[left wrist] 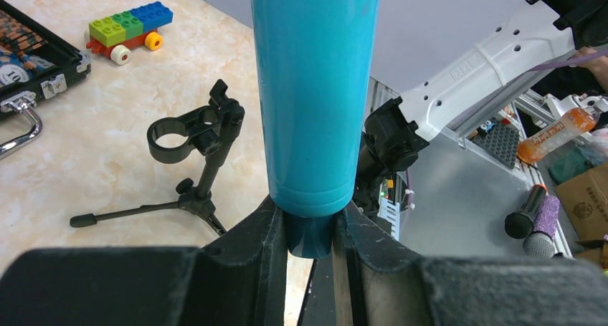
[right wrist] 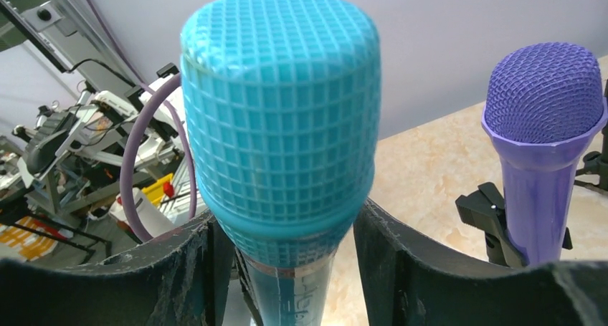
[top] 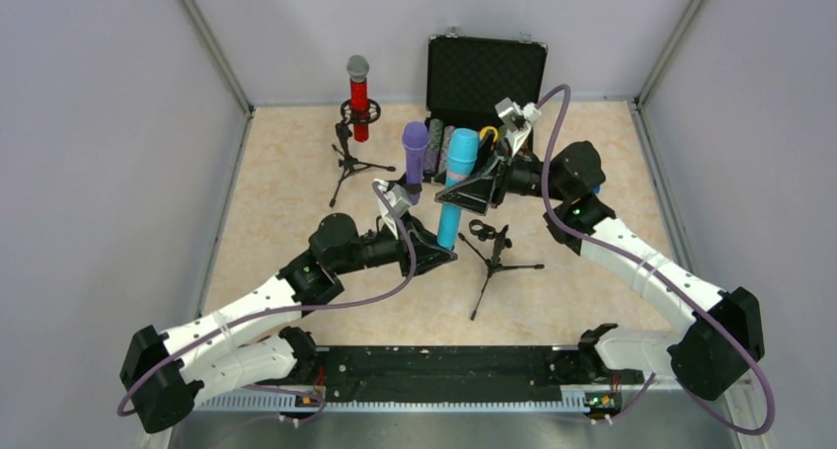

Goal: Attach the microphones to the stand

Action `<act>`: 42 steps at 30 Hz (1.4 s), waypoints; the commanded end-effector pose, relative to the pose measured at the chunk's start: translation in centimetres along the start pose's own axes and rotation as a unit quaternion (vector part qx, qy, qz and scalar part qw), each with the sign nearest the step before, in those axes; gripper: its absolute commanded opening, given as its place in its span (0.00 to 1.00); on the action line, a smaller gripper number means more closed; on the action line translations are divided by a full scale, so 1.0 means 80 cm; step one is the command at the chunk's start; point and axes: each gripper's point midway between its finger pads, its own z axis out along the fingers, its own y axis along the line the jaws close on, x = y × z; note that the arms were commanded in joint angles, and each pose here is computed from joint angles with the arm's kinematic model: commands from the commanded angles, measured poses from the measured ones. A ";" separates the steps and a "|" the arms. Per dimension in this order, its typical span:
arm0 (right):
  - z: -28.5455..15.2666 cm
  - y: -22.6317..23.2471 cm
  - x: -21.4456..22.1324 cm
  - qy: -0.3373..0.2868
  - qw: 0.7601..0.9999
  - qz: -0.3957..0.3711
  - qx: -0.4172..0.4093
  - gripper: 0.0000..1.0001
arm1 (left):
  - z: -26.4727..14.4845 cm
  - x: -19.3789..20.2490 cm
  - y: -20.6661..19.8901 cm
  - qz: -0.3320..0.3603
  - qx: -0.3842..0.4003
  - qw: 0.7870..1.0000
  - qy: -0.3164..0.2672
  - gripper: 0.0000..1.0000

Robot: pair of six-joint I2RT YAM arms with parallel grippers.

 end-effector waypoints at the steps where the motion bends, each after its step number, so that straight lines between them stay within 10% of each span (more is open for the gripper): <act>1: 0.001 0.025 -0.026 -0.009 0.999 -0.028 -0.034 0.58 | -0.008 -0.021 -0.012 0.021 0.012 0.999 -0.032 0.00; 6: 0.001 0.025 -0.019 0.003 0.999 -0.021 -0.043 0.50 | -0.011 -0.023 -0.014 0.026 0.014 0.999 -0.039 0.00; 13: 0.001 0.029 -0.020 0.000 0.998 -0.028 -0.054 0.01 | -0.010 -0.021 -0.011 0.027 0.009 0.999 -0.036 0.00; 15: 0.001 0.029 -0.020 -0.001 0.998 -0.033 -0.054 0.00 | -0.009 -0.020 -0.008 0.025 0.004 0.999 -0.035 0.00; 17: 0.000 0.028 -0.020 -0.002 0.998 -0.040 -0.052 0.00 | -0.008 -0.020 -0.002 0.019 -0.009 0.999 -0.036 0.20; 20: -0.001 0.025 -0.020 -0.009 0.998 -0.051 -0.044 0.00 | -0.006 -0.023 0.010 0.001 -0.039 0.999 -0.038 0.79; 24: -0.004 0.012 -0.020 -0.023 0.998 -0.059 -0.011 0.00 | -0.001 -0.033 0.010 0.001 -0.037 0.998 -0.052 0.97; 42: -0.045 -0.057 -0.021 -0.057 0.975 -0.091 0.194 0.00 | -0.022 -0.150 0.019 -0.025 -0.003 0.979 -0.201 0.99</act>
